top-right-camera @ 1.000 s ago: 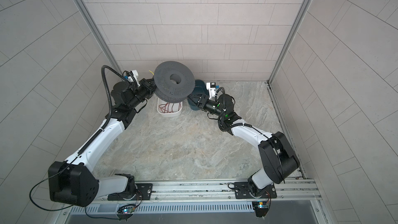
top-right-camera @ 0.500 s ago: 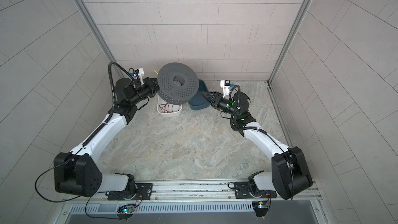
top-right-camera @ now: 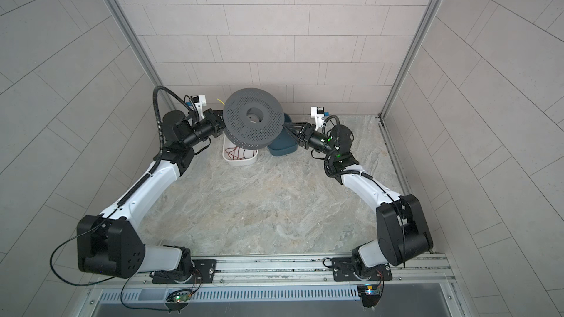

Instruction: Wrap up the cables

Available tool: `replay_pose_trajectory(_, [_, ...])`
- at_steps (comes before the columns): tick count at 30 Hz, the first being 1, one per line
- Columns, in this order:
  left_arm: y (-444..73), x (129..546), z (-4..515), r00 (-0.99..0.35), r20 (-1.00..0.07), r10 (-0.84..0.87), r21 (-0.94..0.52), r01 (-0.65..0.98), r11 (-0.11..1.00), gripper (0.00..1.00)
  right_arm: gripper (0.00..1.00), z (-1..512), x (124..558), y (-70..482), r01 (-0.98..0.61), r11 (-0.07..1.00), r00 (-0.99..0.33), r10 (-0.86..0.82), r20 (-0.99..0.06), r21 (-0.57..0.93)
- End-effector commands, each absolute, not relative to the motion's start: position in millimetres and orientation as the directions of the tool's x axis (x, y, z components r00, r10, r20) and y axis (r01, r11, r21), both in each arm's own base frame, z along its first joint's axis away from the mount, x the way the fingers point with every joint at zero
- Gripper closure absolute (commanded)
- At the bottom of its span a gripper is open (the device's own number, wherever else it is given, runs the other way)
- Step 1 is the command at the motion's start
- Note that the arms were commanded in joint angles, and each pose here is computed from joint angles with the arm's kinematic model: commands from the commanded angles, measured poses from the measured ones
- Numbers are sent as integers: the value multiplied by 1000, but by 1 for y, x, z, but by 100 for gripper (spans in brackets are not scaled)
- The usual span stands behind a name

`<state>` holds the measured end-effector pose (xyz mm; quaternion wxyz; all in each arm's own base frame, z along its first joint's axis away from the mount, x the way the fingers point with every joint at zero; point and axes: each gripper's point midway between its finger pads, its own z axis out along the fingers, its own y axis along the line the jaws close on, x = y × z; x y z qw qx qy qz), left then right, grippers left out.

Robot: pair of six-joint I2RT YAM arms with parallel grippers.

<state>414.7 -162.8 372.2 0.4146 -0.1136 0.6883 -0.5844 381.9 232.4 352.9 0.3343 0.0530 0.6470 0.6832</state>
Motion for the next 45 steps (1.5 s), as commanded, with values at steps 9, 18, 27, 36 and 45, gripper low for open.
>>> replay_pose_trajectory(9, [-175, 412, 397, -637, -447, -628, -886, 412, 213, 100, 70, 396, 376, 248, -476, -45, -766, 511, -389, 878])
replay_pose_trajectory(18, [-179, 415, 394, -659, -430, -618, -896, 396, 201, 100, 85, 394, 379, 256, -463, -85, -783, 505, -363, 882])
replay_pose_trajectory(27, [-181, 415, 389, -677, -430, -597, -898, 388, 208, 100, 100, 396, 381, 254, -449, -94, -782, 523, -339, 889])
replay_pose_trajectory(36, [-181, 418, 389, -688, -413, -597, -905, 383, 185, 86, 100, 402, 388, 249, -420, -118, -776, 562, -288, 900])
replay_pose_trajectory(45, [-175, 420, 388, -689, -400, -605, -910, 377, 173, 73, 100, 404, 391, 245, -419, -114, -762, 584, -280, 901])
